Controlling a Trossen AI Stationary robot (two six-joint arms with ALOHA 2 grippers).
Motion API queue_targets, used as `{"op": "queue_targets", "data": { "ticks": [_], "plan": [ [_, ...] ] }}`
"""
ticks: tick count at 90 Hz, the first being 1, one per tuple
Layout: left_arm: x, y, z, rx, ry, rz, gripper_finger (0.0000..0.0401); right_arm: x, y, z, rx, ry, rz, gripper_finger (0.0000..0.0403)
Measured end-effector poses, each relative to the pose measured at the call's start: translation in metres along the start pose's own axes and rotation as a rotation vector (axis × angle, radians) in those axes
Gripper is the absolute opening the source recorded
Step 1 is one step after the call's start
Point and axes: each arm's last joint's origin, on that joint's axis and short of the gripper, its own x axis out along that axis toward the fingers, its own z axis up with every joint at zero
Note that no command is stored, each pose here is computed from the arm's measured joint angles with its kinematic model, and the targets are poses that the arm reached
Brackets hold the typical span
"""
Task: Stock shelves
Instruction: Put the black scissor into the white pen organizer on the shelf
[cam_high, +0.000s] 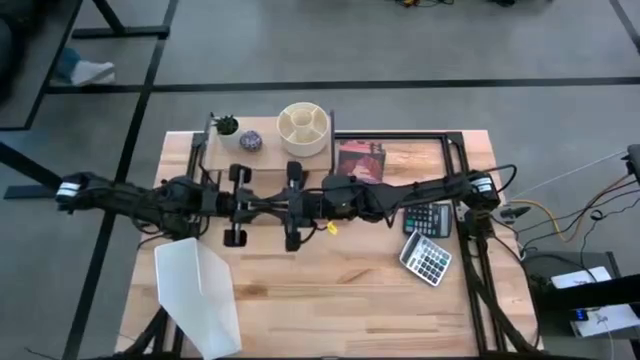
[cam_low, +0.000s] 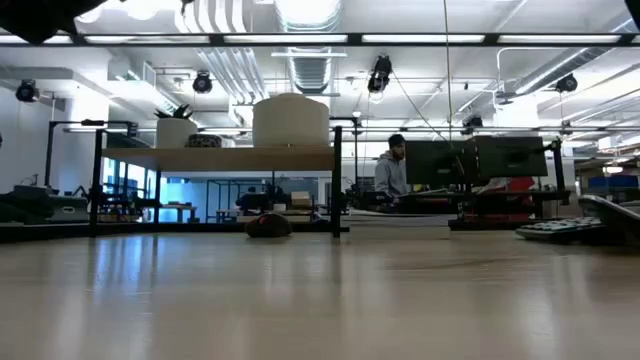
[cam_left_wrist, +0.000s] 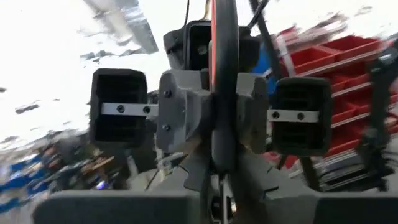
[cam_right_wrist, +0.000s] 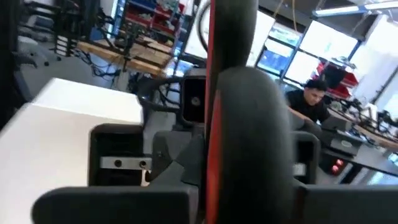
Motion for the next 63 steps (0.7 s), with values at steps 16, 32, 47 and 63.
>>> {"op": "queue_targets", "data": {
  "ticks": [16,32,47,63],
  "plan": [
    [-0.007,0.001,-0.001,0.041,0.081,0.035,0.0132,0.001,-0.009,-0.005,0.046,0.016,-0.002,0.0019],
    [-0.018,0.005,-0.004,0.094,0.22,0.147,0.019,-0.001,-0.028,-0.006,0.101,0.021,-0.04,0.0018],
    [-0.026,0.007,-0.011,0.114,0.366,0.241,0.0224,-0.006,-0.048,-0.003,0.12,0.004,-0.085,0.0018],
    [-0.028,0.003,-0.026,0.059,0.509,0.233,0.0237,-0.018,-0.092,0.0,0.12,-0.005,-0.192,0.0018]
  ]
}}
